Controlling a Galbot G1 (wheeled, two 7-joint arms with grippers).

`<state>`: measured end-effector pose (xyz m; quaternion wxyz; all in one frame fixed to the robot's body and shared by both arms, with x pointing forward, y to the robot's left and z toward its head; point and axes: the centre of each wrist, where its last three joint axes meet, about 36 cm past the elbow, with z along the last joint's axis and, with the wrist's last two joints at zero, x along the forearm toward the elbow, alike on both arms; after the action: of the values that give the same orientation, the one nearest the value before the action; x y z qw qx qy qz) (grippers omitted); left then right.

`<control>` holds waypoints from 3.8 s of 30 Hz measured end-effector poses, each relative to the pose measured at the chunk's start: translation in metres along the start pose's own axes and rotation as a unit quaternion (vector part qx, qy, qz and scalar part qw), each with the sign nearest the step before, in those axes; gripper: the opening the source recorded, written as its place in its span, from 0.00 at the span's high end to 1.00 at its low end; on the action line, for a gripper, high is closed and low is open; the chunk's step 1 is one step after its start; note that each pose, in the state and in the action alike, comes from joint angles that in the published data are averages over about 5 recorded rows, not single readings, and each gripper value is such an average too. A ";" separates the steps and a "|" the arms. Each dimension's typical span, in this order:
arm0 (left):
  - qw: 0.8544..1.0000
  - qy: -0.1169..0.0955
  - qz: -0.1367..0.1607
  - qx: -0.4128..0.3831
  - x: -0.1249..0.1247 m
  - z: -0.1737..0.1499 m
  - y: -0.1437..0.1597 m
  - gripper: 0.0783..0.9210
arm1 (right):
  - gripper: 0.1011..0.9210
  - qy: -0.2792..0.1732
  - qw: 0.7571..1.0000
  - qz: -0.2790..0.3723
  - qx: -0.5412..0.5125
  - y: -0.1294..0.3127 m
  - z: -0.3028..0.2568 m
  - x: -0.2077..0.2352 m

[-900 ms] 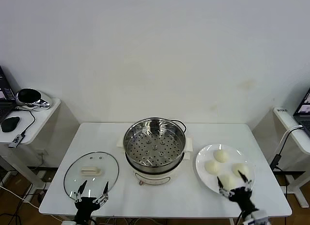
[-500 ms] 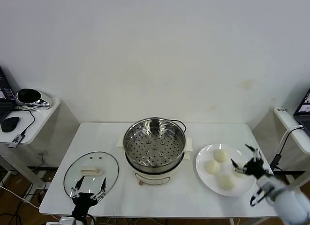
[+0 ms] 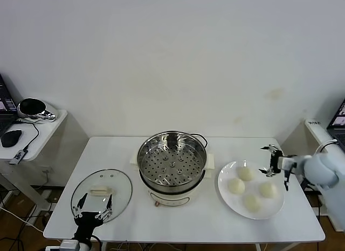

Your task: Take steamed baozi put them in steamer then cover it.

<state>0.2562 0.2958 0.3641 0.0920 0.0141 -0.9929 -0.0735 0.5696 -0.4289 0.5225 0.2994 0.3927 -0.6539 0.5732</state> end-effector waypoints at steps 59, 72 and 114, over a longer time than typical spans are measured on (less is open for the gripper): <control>1.000 -0.017 -0.013 -0.017 -0.001 -0.001 0.008 0.12 | 0.43 0.052 0.989 -0.135 0.042 -0.036 -0.041 -0.096; 1.000 -0.023 -0.004 -0.018 -0.006 -0.003 0.007 0.12 | 0.43 -0.004 0.992 -0.085 0.095 -0.112 -0.064 0.018; 0.999 -0.039 -0.032 -0.017 -0.009 -0.009 0.025 0.12 | 0.40 -0.139 0.808 -0.102 0.563 -0.166 -0.384 -0.051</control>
<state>0.2661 0.3195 0.3748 0.0515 0.0413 -0.9934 -0.0933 0.7151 -0.0475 0.6277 -0.0115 0.6326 -0.2078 0.7460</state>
